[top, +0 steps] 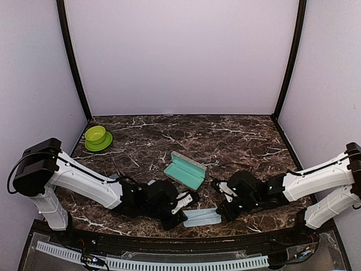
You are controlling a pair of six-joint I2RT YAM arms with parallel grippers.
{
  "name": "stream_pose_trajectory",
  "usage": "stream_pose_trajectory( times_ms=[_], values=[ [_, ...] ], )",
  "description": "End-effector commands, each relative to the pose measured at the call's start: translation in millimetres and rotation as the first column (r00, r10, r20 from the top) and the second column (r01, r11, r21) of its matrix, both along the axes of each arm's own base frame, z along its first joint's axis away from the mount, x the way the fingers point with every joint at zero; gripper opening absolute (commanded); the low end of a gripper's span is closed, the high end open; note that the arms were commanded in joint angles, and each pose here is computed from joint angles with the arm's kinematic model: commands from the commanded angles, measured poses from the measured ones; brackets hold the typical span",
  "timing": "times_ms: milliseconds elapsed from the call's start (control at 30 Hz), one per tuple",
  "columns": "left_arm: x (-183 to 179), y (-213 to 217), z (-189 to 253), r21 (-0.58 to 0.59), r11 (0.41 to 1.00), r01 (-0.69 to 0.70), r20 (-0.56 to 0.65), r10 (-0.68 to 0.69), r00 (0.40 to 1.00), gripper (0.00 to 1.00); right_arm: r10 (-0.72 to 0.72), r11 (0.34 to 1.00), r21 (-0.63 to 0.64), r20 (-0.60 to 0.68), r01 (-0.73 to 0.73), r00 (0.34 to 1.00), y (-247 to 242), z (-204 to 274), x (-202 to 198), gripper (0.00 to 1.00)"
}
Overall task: Organize the sunglasses
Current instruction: Fold the glasses cleaning cloth at the center of the board.
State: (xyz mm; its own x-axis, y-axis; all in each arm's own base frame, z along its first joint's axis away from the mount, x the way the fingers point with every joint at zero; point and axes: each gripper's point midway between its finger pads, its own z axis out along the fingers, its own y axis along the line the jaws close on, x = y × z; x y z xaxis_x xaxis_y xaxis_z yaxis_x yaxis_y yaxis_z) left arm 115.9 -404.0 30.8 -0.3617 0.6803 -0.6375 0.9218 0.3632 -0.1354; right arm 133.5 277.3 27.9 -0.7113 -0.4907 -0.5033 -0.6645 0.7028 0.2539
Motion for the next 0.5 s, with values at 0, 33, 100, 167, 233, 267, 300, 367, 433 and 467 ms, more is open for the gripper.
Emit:
stream_pose_trajectory(
  times_ms=[0, 33, 100, 167, 233, 267, 300, 367, 433, 467],
  values=[
    [-7.5, -0.2, -0.2, 0.010, 1.000, 0.016, -0.020, -0.016, 1.000, 0.00, 0.010, 1.000, 0.008, 0.017, -0.010, 1.000, 2.7, 6.7, -0.3, 0.00],
    [-7.3, -0.2, -0.1, 0.009, 1.000, 0.016, -0.021, -0.016, 1.000, 0.01, 0.010, 1.000, 0.009, 0.016, -0.011, 1.000, 2.0, 6.7, -0.7, 0.00],
    [-9.1, -0.4, 0.2, 0.008, 1.000, 0.021, -0.026, -0.021, 0.999, 0.03, 0.013, 1.000, 0.013, 0.013, -0.013, 1.000, 2.0, 7.2, -1.7, 0.00],
    [-11.2, -0.5, 0.0, 0.008, 1.000, 0.029, -0.030, -0.029, 0.999, 0.05, 0.016, 1.000, 0.015, 0.010, -0.016, 1.000, 1.3, 7.4, -3.0, 0.00],
    [-12.6, -0.9, 0.4, 0.007, 0.999, 0.036, -0.034, -0.036, 0.999, 0.06, 0.018, 1.000, 0.018, 0.007, -0.018, 1.000, 0.9, 7.6, -4.0, 0.01],
    [-13.7, -1.1, 0.6, 0.005, 0.999, 0.041, -0.038, -0.040, 0.998, 0.07, 0.020, 1.000, 0.021, 0.005, -0.020, 1.000, 1.5, 8.1, -4.6, 0.01],
    [-14.3, -1.1, 0.5, 0.005, 0.999, 0.043, -0.040, -0.043, 0.998, 0.07, 0.023, 0.999, 0.023, 0.003, -0.023, 1.000, 1.7, 8.3, -5.2, 0.01],
    [-15.7, -1.7, 1.2, 0.002, 0.999, 0.049, -0.042, -0.048, 0.998, 0.07, 0.025, 0.999, 0.027, -0.001, -0.025, 1.000, 2.2, 8.5, -6.6, 0.02],
    [-16.3, -1.4, 1.8, 0.003, 0.999, 0.050, -0.043, -0.050, 0.998, 0.08, 0.027, 0.999, 0.027, -0.007, -0.027, 1.000, 1.7, 7.3, -8.6, 0.04],
    [-16.8, -1.6, 2.1, 0.003, 0.999, 0.051, -0.043, -0.051, 0.998, 0.09, 0.026, 0.999, 0.026, -0.009, -0.025, 1.000, 1.1, 6.7, -9.2, 0.05]
  ],
)
